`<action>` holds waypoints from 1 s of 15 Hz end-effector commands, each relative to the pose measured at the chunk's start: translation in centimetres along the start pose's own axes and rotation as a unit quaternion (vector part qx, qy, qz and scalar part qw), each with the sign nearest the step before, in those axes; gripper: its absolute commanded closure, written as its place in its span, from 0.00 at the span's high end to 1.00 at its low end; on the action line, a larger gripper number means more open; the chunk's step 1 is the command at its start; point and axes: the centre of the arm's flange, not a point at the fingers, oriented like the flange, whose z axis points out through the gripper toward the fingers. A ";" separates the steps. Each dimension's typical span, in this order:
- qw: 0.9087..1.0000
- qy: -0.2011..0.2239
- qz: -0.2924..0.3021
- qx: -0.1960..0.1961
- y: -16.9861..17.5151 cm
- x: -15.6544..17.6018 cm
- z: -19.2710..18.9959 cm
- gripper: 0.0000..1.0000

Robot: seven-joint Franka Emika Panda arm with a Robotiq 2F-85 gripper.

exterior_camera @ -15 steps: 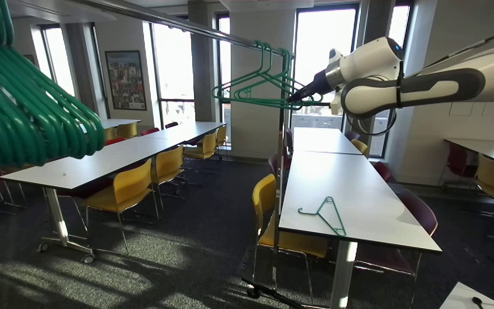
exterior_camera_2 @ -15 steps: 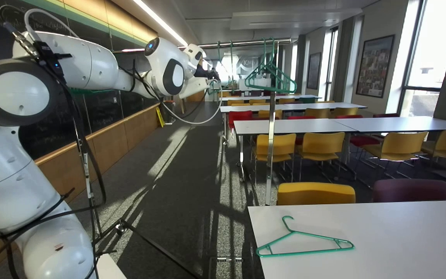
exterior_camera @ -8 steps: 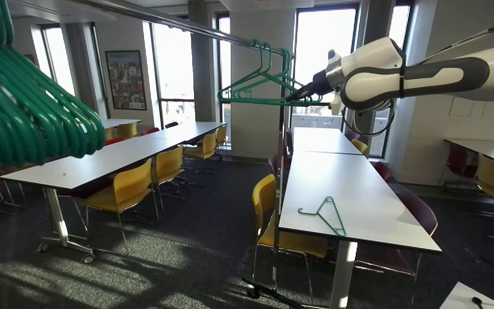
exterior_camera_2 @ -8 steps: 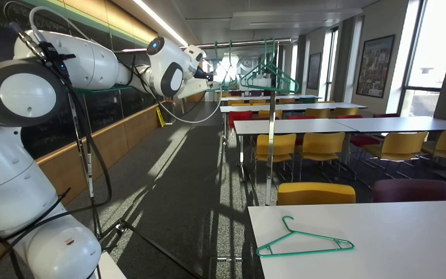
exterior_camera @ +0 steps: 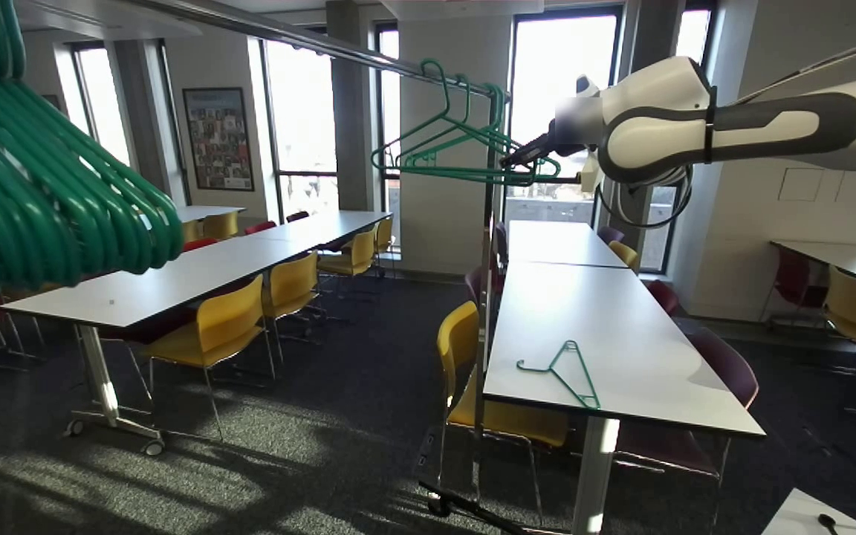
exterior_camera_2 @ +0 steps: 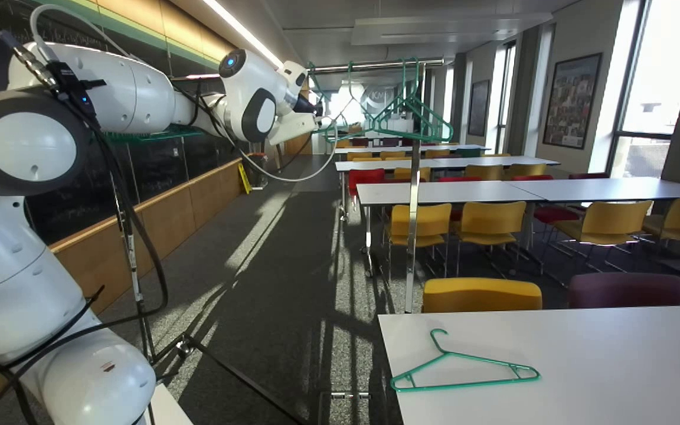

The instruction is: Pick up a coat hanger from the rack and put it on the table

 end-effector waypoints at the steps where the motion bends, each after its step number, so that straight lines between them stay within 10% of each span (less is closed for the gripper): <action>1: 0.999 0.019 -0.025 -0.009 -0.4 1.9 -3.7 0.01; 15: 0.989 -0.024 -0.050 0.134 -11.3 -2.3 -9.9 0.01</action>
